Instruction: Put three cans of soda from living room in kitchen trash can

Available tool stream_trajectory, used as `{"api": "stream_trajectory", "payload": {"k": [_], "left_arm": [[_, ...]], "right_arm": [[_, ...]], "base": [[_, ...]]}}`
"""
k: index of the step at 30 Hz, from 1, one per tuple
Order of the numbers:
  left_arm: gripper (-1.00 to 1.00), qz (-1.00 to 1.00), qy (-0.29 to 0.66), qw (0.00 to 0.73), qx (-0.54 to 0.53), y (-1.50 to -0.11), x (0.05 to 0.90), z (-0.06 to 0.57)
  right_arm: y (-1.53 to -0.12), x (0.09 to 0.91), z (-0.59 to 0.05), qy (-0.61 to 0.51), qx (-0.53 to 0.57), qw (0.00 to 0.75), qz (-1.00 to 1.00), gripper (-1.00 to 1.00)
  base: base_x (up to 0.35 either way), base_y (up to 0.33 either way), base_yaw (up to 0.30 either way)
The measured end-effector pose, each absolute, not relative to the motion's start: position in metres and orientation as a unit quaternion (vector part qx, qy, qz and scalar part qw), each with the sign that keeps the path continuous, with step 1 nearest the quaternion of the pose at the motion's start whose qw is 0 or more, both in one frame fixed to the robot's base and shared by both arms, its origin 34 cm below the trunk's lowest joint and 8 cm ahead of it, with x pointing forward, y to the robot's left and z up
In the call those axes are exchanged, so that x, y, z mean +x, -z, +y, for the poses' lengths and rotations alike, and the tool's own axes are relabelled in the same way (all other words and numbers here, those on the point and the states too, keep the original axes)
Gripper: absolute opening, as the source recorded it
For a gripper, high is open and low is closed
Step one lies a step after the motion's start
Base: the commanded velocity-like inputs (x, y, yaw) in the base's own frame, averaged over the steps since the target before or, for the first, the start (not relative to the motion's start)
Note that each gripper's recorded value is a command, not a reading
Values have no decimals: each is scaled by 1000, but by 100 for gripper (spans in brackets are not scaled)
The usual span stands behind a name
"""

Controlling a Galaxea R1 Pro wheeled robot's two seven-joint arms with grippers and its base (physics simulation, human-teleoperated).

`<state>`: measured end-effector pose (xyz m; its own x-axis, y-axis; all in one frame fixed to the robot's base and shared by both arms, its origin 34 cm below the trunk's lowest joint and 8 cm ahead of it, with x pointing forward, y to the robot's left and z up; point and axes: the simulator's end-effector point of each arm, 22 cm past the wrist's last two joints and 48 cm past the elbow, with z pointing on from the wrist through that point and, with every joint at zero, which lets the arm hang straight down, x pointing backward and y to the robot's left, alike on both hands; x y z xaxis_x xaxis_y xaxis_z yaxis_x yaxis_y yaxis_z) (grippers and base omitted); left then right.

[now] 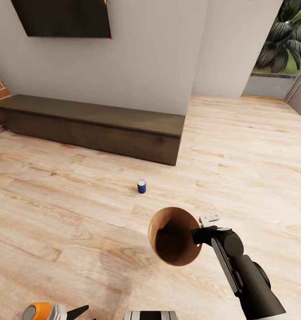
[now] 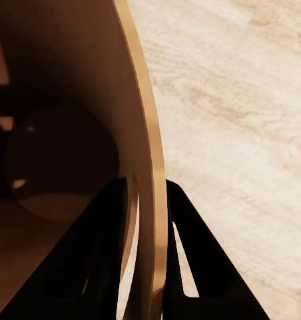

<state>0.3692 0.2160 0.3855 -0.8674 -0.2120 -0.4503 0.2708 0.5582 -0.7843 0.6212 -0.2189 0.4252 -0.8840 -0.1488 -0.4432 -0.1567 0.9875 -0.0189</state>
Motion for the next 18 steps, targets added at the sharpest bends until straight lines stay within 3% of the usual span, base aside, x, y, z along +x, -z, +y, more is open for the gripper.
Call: {"api": "stream_trajectory", "payload": {"k": [18], "left_arm": [[100, 841, 469, 268, 24, -393, 375, 216]], "right_arm": [[-439, 625, -218, -8, -79, 240, 967, -100]], "base": [[0, 0, 0]]}}
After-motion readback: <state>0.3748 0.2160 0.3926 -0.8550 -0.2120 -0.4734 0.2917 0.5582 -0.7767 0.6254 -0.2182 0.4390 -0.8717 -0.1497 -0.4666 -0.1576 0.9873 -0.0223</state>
